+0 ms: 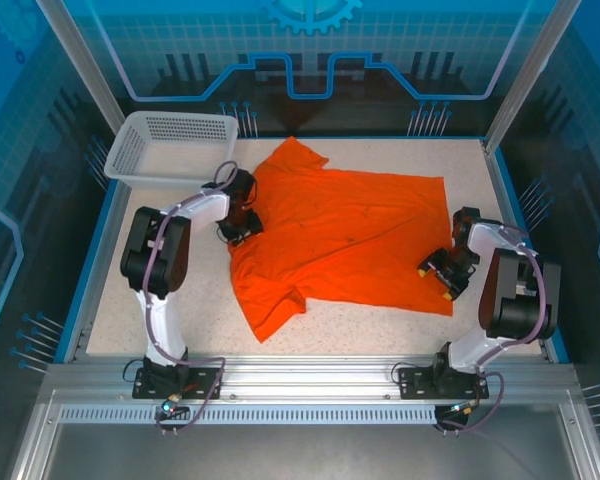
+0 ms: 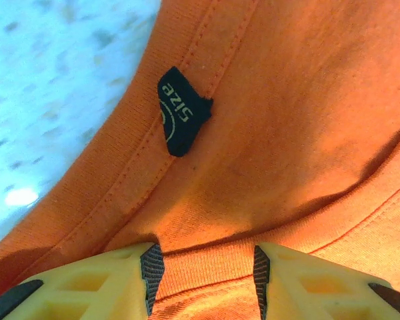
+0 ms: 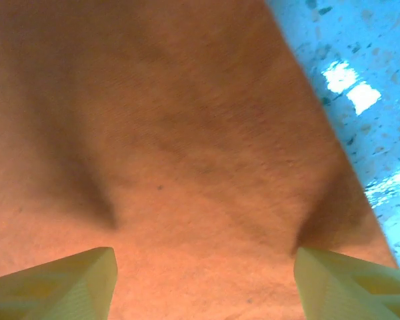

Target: Fold and stack the t-shirts

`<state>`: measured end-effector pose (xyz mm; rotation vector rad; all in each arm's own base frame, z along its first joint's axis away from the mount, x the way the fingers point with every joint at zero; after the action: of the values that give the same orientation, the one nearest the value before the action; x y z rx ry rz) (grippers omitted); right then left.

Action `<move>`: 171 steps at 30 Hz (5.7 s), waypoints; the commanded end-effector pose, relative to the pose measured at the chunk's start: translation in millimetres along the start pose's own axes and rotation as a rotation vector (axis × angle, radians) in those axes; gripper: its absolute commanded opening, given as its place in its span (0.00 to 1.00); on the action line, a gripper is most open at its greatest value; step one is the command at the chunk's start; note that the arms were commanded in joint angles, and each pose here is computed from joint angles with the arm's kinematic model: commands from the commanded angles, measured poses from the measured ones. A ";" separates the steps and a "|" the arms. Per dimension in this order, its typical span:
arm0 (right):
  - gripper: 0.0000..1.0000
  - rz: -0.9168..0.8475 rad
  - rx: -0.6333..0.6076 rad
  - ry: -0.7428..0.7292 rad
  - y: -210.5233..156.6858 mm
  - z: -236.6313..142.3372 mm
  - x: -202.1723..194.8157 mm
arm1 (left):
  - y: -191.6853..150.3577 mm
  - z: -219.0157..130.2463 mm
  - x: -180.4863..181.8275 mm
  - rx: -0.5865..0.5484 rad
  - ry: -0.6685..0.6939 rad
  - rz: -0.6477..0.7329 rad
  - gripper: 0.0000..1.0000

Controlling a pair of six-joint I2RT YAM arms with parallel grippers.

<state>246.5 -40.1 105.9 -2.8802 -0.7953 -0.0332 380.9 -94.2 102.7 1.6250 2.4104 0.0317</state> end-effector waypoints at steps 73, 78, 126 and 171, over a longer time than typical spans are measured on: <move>0.33 0.298 -0.005 0.258 -6.9 -2.3 -90.9 | -264.1 -61.3 44.9 0.393 -0.281 0.368 0.48; 0.27 0.287 0.000 0.241 5.7 2.8 -85.0 | -264.3 -57.9 39.8 0.419 -0.280 0.387 0.49; 0.00 0.208 -0.021 0.202 7.2 -1.3 -70.9 | -270.9 -33.5 15.9 0.446 0.090 0.599 0.30; 0.00 0.067 -0.156 0.092 44.9 -71.4 36.7 | -47.6 -144.3 -58.0 0.112 -0.250 0.516 0.00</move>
<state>294.1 -70.1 169.6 -3.0001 -0.7340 -0.2880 311.1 -154.9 240.8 2.1310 1.8178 -0.1724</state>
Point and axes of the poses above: each hand's point on the last joint's axis, 136 mm out from that joint toward the fingers, its own z axis out along the fingers, its own x axis along the line the jaws close on, y = z × x, the point moved 9 cm from there along -z, back along the fingers, and after that the axes turned 10 degrees about z, right-handed, at the moved point
